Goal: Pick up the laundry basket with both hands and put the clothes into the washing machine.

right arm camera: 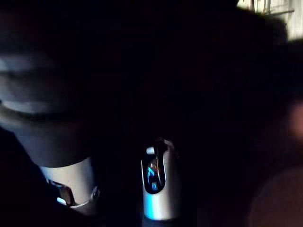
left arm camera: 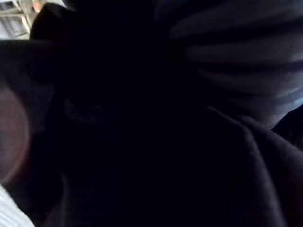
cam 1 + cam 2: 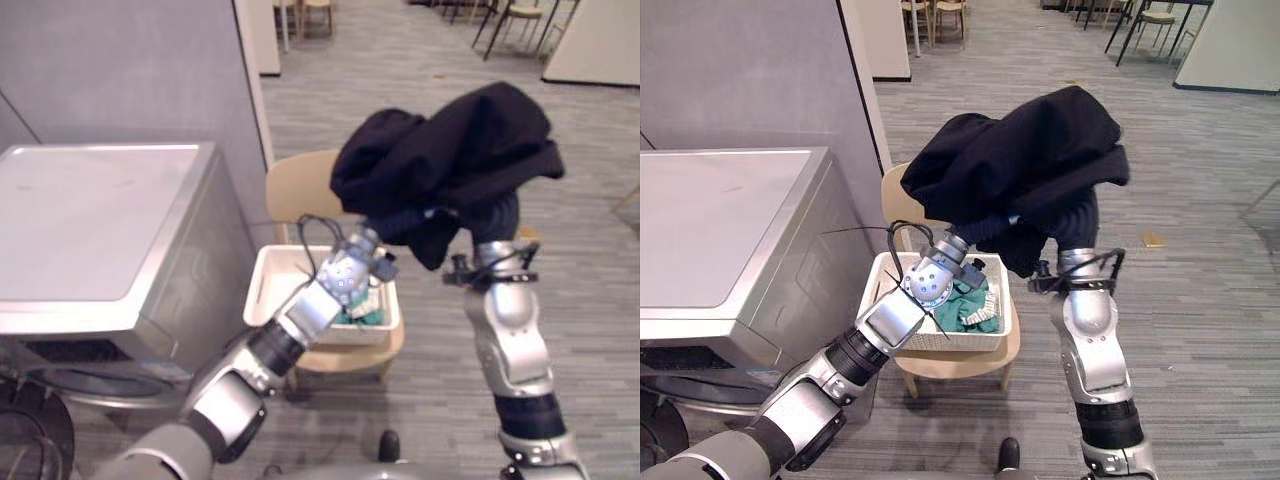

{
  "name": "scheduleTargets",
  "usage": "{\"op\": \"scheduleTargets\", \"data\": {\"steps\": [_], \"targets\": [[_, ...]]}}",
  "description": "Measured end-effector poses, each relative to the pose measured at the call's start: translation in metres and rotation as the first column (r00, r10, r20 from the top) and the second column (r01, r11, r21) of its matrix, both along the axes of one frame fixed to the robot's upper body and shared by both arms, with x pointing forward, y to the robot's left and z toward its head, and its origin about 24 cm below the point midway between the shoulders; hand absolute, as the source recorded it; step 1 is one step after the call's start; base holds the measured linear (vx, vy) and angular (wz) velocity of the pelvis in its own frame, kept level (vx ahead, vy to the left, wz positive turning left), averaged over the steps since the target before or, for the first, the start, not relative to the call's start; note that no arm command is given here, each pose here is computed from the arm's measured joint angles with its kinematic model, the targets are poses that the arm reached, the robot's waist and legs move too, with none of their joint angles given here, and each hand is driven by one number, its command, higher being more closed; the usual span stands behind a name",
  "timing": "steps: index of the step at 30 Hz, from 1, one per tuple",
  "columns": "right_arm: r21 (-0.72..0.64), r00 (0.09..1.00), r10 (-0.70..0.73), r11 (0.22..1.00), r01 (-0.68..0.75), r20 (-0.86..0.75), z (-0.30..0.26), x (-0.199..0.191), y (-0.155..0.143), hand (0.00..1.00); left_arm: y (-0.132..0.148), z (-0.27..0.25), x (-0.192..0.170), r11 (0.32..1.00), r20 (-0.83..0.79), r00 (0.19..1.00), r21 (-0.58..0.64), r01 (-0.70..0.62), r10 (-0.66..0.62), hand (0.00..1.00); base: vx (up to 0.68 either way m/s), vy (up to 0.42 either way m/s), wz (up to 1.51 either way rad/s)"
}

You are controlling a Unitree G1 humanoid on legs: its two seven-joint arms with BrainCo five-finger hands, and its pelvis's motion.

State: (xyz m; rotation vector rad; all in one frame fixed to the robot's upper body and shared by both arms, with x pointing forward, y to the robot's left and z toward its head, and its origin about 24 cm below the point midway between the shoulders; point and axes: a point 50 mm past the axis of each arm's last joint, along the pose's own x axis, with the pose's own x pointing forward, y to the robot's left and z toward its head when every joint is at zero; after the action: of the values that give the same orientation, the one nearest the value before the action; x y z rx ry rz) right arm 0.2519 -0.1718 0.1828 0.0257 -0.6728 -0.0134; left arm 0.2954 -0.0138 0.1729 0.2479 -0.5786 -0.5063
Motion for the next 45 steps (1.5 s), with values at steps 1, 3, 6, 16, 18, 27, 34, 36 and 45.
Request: {"op": "scheduleTargets", "data": {"steps": [1, 3, 6, 16, 18, 27, 34, 36, 45], "targets": [[0.011, 0.999, -0.038, 0.999, 0.038, -0.008, -0.003, -0.004, -0.009, 0.00, 0.001, 0.000, 0.001, 1.000, 0.000, 1.000, 0.007, 0.001, -0.001, 1.00, -0.03, -0.003, -0.14], [0.021, 0.988, -0.149, 0.988, 0.150, -0.040, -0.011, -0.012, -0.034, 0.00, 0.010, -0.002, 0.004, 1.000, -0.008, 1.000, 0.010, -0.021, 0.022, 1.00, -0.02, -0.001, -0.10], [0.023, 0.949, -0.304, 0.951, 0.307, -0.087, -0.023, -0.029, -0.071, 0.00, 0.041, -0.006, 0.009, 0.992, -0.027, 0.992, -0.039, -0.121, 0.120, 1.00, -0.01, -0.003, -0.15], [-0.005, 0.658, -0.541, 0.774, 0.633, -0.524, -0.120, -0.100, -0.163, 0.00, 0.145, -0.051, 0.006, 0.887, -0.180, 0.878, -0.050, -0.459, 0.444, 1.00, 0.00, -0.001, -0.03], [0.002, 0.614, -0.534, 0.754, 0.657, -0.581, -0.136, -0.108, -0.167, 0.00, 0.153, -0.055, 0.002, 0.874, -0.196, 0.864, -0.053, -0.482, 0.464, 1.00, 0.00, -0.001, -0.03], [0.085, 0.349, -0.296, 0.642, 0.762, -0.889, -0.243, -0.152, -0.128, 0.00, 0.148, -0.111, -0.034, 0.883, -0.393, 0.813, -0.004, -0.469, 0.430, 1.00, 0.00, 0.002, 0.03], [0.086, 0.143, -0.044, 0.619, 0.781, -0.989, -0.303, -0.182, -0.072, 0.00, 0.127, -0.194, -0.094, 0.914, -0.681, 0.640, 0.115, -0.388, 0.357, 1.00, 0.00, 0.019, 0.21], [0.074, 0.077, 0.021, 0.600, 0.796, -0.997, -0.318, -0.193, -0.061, 0.00, 0.133, -0.217, -0.111, 0.905, -0.742, 0.554, 0.168, -0.391, 0.378, 1.00, 0.01, 0.003, 0.29], [0.001, -0.140, 0.151, 0.683, 0.730, -0.979, -0.346, -0.213, -0.033, 0.00, 0.190, -0.306, -0.207, 0.764, -0.858, -0.015, 0.465, -0.448, 0.513, 1.00, 0.03, -0.008, 0.45]]}}
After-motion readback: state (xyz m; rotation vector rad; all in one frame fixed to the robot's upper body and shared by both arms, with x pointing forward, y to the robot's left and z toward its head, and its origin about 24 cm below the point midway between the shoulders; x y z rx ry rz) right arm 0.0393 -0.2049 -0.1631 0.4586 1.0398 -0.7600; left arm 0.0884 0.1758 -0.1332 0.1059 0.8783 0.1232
